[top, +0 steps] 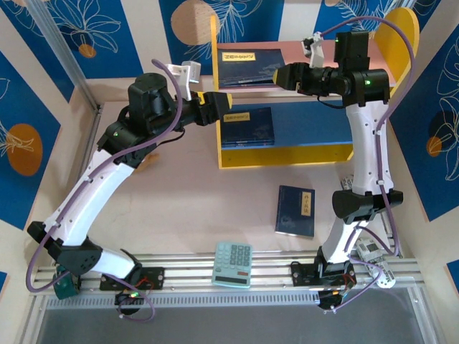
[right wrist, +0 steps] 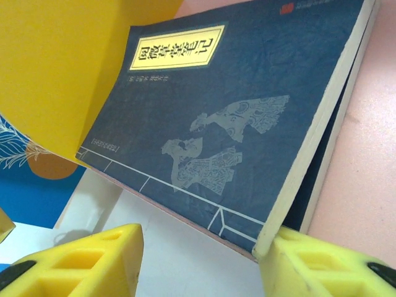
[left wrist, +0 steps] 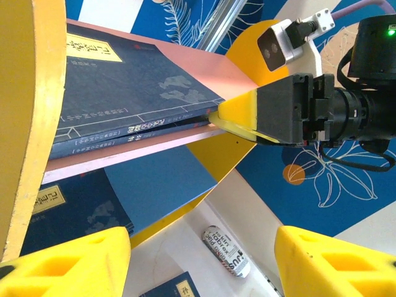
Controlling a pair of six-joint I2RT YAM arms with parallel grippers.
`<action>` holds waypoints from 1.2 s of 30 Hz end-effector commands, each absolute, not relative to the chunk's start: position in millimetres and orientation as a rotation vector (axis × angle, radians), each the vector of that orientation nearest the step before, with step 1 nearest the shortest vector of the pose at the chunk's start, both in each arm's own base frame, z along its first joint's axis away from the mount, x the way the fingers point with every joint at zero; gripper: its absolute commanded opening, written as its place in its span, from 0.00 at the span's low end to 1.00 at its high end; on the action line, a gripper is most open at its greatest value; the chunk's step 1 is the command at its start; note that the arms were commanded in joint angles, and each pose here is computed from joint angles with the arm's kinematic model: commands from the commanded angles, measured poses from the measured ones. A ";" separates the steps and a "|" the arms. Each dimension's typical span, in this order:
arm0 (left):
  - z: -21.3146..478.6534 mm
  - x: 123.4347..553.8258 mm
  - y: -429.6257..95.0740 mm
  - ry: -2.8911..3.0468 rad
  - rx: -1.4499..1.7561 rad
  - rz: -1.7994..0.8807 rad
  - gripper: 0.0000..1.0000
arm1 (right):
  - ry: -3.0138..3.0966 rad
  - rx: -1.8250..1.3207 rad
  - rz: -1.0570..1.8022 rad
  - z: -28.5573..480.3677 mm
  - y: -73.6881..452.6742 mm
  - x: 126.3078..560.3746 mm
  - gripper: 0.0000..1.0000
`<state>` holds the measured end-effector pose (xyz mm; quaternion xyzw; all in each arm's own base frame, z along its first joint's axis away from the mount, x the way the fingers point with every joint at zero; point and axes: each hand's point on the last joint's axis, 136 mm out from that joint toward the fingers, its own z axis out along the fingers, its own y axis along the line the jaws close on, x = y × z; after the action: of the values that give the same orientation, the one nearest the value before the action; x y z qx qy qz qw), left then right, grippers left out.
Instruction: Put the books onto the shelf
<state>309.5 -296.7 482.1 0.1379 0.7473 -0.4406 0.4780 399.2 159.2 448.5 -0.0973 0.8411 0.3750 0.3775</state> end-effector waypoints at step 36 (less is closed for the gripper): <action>482.9 316.5 -310.3 1.815 0.349 -1.115 0.64 | 2.091 -0.260 0.995 464.0 143.7 379.7 0.58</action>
<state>324.6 -313.2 458.7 0.1403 0.7628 -0.4396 0.4530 379.5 139.5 456.3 -0.0951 0.8336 0.3751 0.3942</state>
